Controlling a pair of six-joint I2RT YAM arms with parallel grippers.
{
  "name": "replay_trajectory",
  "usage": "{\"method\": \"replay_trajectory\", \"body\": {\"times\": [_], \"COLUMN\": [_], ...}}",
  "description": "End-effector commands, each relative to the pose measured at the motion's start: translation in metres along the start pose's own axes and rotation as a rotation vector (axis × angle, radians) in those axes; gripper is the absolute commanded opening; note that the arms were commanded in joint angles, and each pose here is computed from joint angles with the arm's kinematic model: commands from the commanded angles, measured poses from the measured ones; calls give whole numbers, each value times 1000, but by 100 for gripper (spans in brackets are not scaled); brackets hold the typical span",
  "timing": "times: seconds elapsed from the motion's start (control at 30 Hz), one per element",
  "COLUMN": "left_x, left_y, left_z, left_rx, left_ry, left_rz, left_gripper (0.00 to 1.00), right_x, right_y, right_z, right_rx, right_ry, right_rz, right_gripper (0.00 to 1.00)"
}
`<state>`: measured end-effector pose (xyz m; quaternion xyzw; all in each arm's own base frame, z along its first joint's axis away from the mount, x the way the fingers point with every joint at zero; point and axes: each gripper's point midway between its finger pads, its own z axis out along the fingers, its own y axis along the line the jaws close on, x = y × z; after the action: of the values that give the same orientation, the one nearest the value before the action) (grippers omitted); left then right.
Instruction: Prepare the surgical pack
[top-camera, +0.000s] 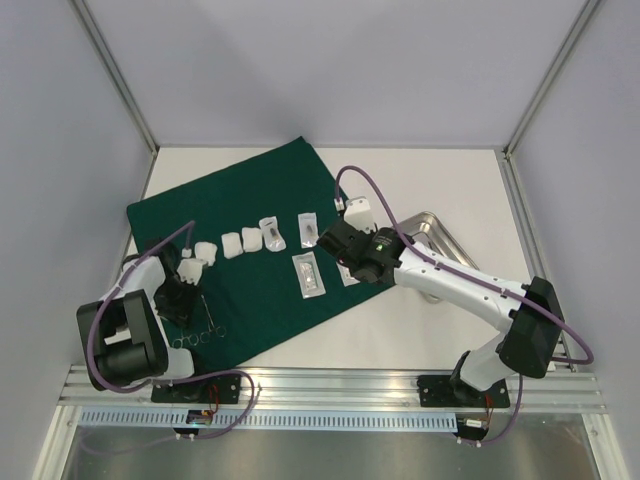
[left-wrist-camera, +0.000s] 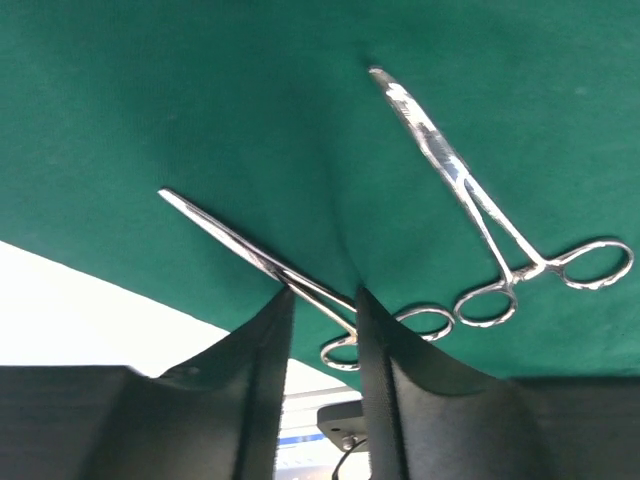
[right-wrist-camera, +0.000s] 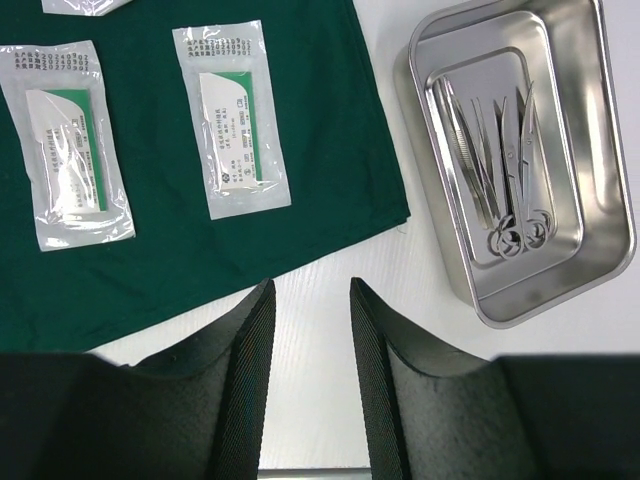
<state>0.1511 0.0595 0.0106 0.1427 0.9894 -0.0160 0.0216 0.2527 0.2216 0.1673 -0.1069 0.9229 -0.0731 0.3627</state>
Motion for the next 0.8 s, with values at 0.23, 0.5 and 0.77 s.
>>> {"method": "replay_trajectory", "body": {"times": [0.23, 0.5, 0.77], "left_x": [-11, -20, -9], "left_y": [8, -3, 7], "left_z": [2, -36, -30], "left_rx": [27, 35, -21], "left_ry": [-54, -165, -140], "left_rz": [-43, -31, -46], "left_gripper": [31, 41, 30], "right_x": [-20, -16, -15], "right_y": [-4, -7, -9], "right_z": [-5, -2, -1], "right_rx": [33, 47, 59], "right_ry": [-61, -51, -49], "right_rz": [-25, -52, -73], "right_gripper": [38, 36, 35]}}
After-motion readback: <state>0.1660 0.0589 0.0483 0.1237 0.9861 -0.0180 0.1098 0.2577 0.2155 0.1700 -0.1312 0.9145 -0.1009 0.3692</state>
